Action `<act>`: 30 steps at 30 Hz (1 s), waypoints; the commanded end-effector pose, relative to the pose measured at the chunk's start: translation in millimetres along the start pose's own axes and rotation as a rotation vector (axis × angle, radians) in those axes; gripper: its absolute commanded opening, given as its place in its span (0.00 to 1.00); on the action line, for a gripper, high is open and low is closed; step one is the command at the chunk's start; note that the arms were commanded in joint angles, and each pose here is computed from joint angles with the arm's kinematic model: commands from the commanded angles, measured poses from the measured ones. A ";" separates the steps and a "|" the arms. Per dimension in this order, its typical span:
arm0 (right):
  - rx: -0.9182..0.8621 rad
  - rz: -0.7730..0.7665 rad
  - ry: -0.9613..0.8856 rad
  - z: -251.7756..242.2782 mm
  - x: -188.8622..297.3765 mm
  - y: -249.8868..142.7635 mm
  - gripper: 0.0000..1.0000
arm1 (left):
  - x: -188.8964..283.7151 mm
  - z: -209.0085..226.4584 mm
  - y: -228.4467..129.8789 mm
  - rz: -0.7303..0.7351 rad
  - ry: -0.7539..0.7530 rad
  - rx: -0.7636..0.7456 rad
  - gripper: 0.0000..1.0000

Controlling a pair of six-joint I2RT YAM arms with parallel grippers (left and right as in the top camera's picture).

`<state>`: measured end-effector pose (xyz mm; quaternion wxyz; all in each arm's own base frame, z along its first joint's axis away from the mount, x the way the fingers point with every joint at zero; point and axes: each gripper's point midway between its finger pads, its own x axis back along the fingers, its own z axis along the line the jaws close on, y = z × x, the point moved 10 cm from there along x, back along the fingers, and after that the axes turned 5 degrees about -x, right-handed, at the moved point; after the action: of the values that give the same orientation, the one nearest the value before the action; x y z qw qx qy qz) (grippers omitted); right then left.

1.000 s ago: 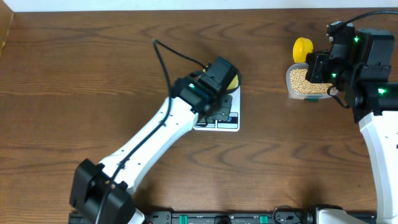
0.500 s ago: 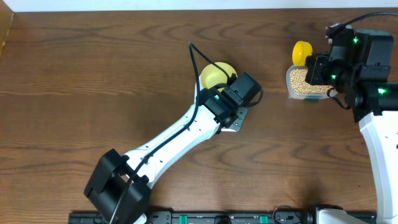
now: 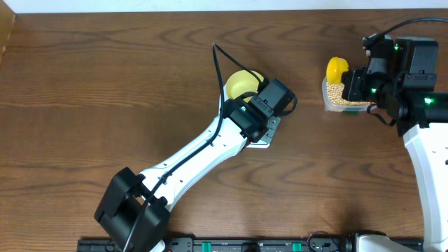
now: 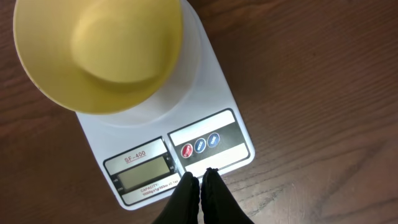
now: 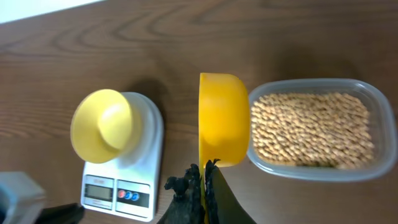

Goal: Scoop item into bowl and weigh 50g on scale
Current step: 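Lower the left gripper toward the scale's front buttons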

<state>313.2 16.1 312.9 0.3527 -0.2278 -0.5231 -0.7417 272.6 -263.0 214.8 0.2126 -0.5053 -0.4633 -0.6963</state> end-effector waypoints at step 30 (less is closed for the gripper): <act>0.077 0.012 0.067 5.6 3.3 0.2 0.01 | -62.6 15.1 -43.6 -0.038 0.072 0.000 0.07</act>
<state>310.9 20.6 312.7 0.3841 -0.2007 -0.5291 -0.7295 272.0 -240.9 142.6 0.2236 -0.4719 -0.4821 -0.7035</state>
